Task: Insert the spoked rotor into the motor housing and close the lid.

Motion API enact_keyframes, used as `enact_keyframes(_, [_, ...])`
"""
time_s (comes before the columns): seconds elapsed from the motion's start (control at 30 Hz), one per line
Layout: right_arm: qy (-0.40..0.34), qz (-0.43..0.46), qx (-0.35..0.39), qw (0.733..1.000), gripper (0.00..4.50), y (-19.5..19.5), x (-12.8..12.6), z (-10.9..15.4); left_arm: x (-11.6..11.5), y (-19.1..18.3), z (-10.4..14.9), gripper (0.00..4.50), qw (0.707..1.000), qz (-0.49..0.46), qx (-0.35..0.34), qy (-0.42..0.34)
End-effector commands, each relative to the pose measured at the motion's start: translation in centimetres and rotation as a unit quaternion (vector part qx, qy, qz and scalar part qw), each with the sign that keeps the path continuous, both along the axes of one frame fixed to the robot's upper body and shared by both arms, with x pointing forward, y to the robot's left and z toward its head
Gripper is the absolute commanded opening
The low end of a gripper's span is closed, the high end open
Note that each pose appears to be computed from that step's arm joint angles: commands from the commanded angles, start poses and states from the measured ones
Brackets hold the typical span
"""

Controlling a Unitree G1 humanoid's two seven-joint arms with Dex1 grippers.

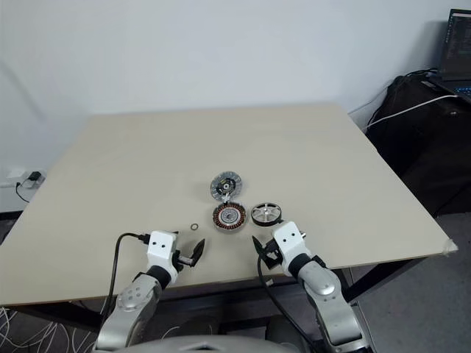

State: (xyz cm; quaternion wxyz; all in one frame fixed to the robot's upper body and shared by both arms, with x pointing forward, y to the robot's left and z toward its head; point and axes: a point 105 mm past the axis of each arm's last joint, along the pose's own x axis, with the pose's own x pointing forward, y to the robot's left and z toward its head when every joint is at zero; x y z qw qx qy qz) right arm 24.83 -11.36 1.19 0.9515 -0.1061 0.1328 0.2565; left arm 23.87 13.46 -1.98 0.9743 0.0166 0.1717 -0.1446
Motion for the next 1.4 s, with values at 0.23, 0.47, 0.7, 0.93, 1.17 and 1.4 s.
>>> enact_keyframes(0.23, [-0.023,0.004,0.001,1.000,4.47,0.1,0.4,0.8,0.7,0.2,1.1,4.50,1.000,0.002,0.000,-0.027])
enact_keyframes(0.47, [-0.024,0.005,0.003,1.000,4.47,0.2,0.4,0.7,1.3,0.5,1.4,4.50,0.999,0.024,-0.005,-0.030])
enact_keyframes(0.7, [-0.025,0.009,0.005,1.000,4.47,0.6,0.4,0.8,4.0,0.8,1.2,4.50,0.998,0.053,0.019,-0.008])
enact_keyframes(0.93, [-0.028,0.004,0.005,1.000,4.47,0.5,0.4,1.0,5.7,-1.1,0.4,4.50,0.999,0.013,0.041,0.020])
enact_keyframes(1.17, [-0.030,-0.003,0.006,1.000,4.47,0.4,0.4,1.1,5.9,-1.5,-0.6,4.50,0.998,0.012,0.039,0.046])
enact_keyframes(1.4, [-0.031,-0.003,0.006,0.999,4.47,0.4,0.4,1.2,5.8,-0.9,-1.3,4.50,0.997,0.034,0.027,0.069])
